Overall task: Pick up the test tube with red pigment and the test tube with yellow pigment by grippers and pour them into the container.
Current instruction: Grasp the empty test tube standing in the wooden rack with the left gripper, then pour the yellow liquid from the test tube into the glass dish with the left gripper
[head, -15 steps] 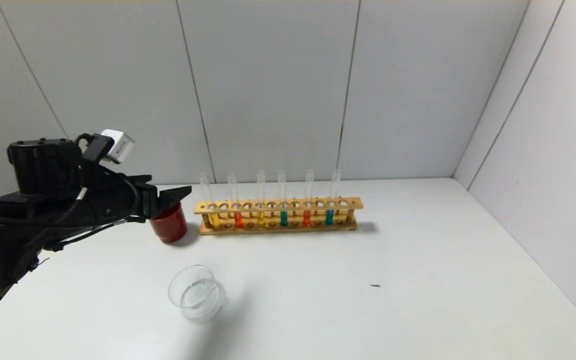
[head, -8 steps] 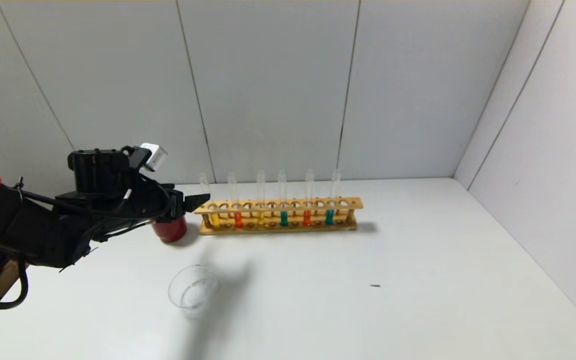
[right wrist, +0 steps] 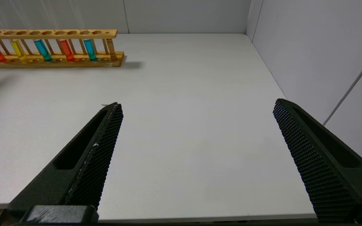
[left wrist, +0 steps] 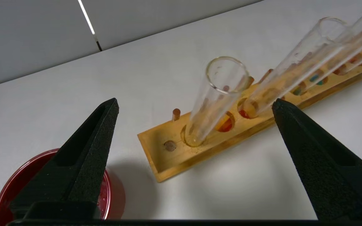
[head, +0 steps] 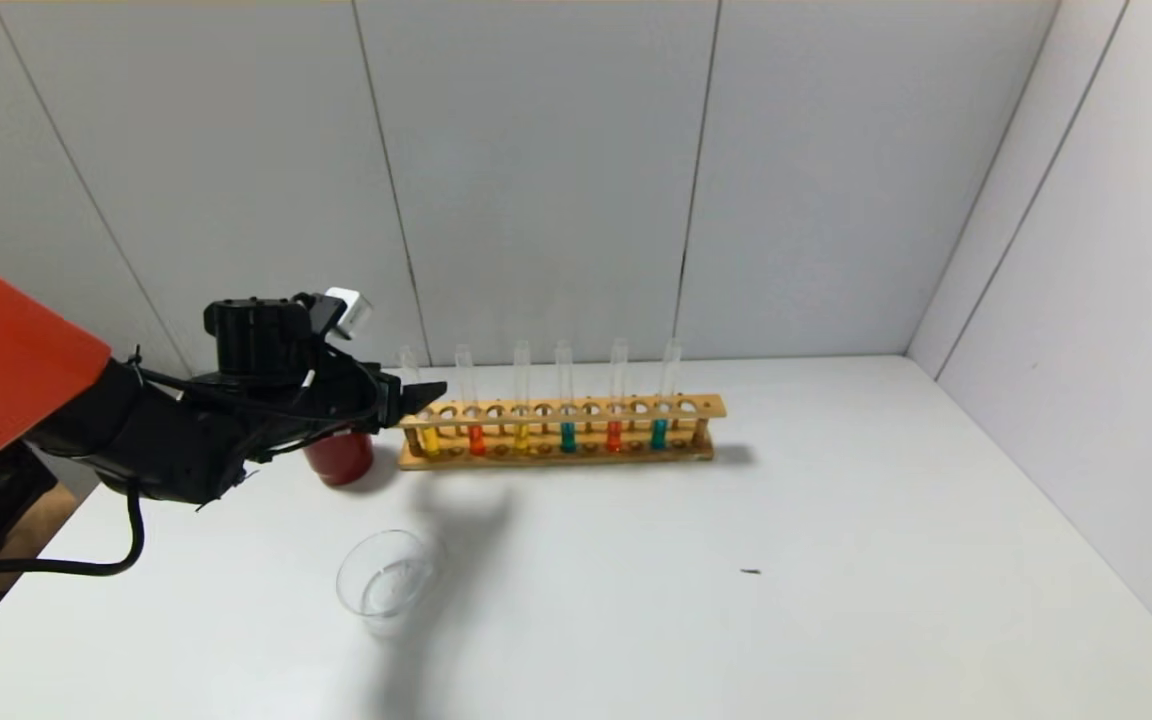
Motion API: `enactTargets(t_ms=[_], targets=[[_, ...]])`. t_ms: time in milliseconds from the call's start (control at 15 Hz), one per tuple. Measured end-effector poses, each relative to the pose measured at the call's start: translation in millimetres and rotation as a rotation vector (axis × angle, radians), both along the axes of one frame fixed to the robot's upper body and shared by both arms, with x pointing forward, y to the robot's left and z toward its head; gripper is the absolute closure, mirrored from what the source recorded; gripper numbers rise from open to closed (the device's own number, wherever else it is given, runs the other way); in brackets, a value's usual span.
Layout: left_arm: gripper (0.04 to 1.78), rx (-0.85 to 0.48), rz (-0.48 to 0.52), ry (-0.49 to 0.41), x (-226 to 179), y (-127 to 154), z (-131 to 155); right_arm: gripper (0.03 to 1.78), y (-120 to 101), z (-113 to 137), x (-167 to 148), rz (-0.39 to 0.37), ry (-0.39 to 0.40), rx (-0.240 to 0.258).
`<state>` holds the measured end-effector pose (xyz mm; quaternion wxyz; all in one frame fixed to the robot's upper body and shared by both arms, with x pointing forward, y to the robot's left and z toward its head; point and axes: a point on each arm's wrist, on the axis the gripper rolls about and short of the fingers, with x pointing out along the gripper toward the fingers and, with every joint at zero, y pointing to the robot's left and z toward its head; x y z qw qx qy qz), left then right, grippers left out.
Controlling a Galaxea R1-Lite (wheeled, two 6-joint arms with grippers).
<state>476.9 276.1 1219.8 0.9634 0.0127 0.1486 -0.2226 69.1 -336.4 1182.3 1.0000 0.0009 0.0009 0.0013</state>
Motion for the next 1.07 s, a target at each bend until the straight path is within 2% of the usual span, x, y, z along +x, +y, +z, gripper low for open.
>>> enactTargets(t_ms=[267,400,600,867,933,1067], targets=[[0.13,0.010,0.027,-0.002,14.8,-2.0,-9.1,0.06,0.0,0.0,0.0,0.000,0.000,0.000],[0.26,0.010,0.028,-0.003,17.4,-2.2,-10.8,0.06,0.0,0.0,0.0,0.000,0.000,0.000],[0.64,0.008,0.025,-0.012,19.1,-3.8,-8.7,0.06,0.0,0.0,0.0,0.000,0.000,0.000],[1.34,0.009,0.014,-0.026,17.9,-8.1,-3.4,0.06,0.0,0.0,0.0,0.000,0.000,0.000],[1.47,0.008,0.012,-0.027,17.7,-8.6,-2.0,0.06,0.0,0.0,0.0,0.000,0.000,0.000],[1.50,0.008,0.010,-0.033,17.3,-9.3,0.3,0.06,0.0,0.0,0.0,0.000,0.000,0.000]])
